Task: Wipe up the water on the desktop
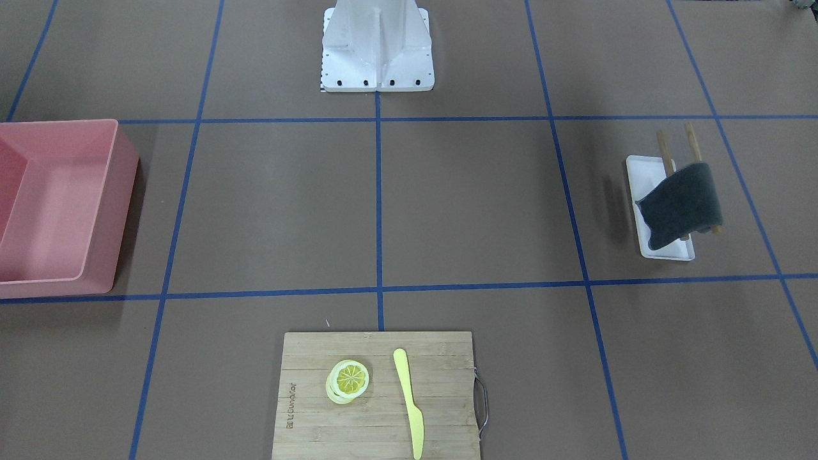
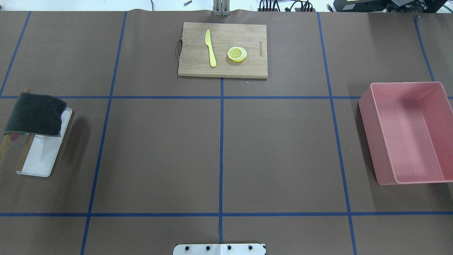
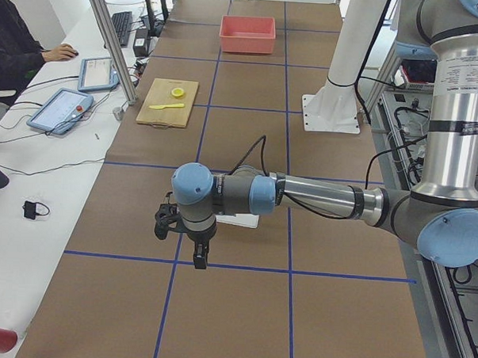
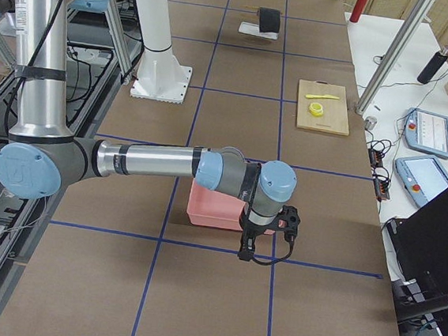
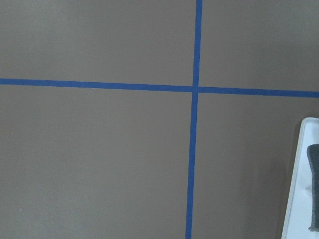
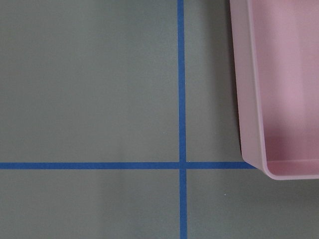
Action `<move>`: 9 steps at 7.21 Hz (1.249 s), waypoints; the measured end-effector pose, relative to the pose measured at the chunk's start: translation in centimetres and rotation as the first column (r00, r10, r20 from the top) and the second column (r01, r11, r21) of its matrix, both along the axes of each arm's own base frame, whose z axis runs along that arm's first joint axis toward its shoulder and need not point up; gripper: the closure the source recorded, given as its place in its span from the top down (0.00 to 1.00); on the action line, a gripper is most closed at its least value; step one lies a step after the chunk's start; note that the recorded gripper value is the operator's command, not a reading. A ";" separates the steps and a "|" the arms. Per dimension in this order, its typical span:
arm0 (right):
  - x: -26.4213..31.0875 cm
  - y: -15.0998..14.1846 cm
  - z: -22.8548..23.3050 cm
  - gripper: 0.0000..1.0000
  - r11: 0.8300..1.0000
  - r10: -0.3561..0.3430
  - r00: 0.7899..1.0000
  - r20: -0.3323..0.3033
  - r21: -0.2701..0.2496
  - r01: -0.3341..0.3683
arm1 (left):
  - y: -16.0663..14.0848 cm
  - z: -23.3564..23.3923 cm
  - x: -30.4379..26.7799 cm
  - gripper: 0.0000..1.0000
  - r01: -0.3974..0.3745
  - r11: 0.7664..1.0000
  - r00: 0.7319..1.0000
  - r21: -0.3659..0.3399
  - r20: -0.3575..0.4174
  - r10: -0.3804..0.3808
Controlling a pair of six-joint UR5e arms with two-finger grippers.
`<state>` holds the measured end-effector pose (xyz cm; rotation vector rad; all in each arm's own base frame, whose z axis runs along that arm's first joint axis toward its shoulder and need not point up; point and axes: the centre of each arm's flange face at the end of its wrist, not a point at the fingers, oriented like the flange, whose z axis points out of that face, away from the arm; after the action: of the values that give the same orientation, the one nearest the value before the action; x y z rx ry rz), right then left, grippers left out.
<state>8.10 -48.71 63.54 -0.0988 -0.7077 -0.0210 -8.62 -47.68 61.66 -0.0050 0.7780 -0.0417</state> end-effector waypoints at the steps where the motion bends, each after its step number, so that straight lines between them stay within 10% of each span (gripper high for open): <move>1: 0.0 0.0 0.0 1.00 1.000 0.000 1.000 0.001 -0.001 0.000 | 0.0 -0.2 0.0 0.98 0.000 1.000 1.000 0.003 -0.001 0.000; 9: -0.2 0.0 -1.2 1.00 1.000 0.003 1.000 0.025 0.023 -0.004 | -0.2 -0.5 -0.1 0.98 0.005 1.000 1.000 0.002 -0.001 -0.005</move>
<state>7.90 -48.72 62.33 -0.0757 -0.7325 -0.0269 -8.72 -47.85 61.17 -0.0009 0.7790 -0.0455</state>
